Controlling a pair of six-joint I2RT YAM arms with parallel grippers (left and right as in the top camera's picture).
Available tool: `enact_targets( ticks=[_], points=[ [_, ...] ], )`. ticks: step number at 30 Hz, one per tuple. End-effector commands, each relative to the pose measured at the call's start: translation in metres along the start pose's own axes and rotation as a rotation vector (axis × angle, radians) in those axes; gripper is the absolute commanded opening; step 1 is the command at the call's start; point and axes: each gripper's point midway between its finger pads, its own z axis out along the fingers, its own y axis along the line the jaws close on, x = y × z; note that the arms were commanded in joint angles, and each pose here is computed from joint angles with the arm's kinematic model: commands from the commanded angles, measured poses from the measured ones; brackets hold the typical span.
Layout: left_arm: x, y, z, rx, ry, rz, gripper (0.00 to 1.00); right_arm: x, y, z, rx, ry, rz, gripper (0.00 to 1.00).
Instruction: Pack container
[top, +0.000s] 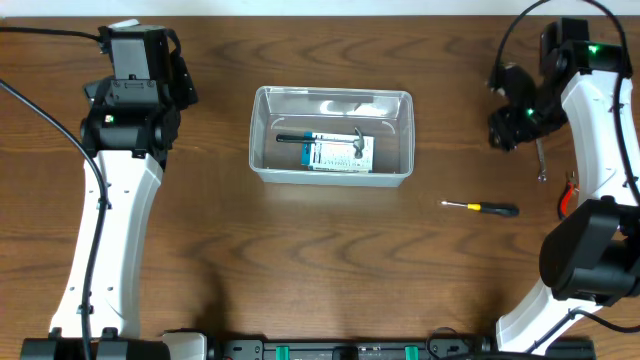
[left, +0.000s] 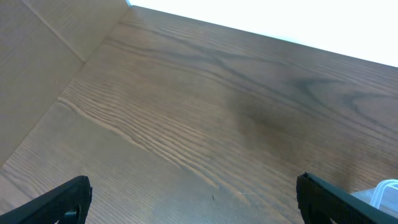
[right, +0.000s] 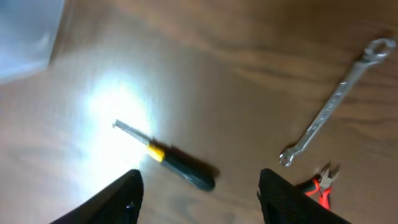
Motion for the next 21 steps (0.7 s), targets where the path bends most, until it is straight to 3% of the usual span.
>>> enact_targets(
  ticks=[1, 4, 21],
  points=[
    [-0.003, 0.005, 0.0, -0.022, -0.006, 0.002, 0.98, 0.015, 0.009, 0.009, -0.054, 0.051, -0.26, 0.69],
    [-0.003, 0.005, 0.0, -0.022, -0.006, 0.002, 0.98, 0.032, 0.014, 0.016, -0.092, 0.109, -0.367, 0.78],
    [-0.003, 0.005, 0.0, -0.022, -0.006, 0.002, 0.98, 0.094, 0.028, 0.103, -0.189, 0.217, -0.415, 0.74]
  ],
)
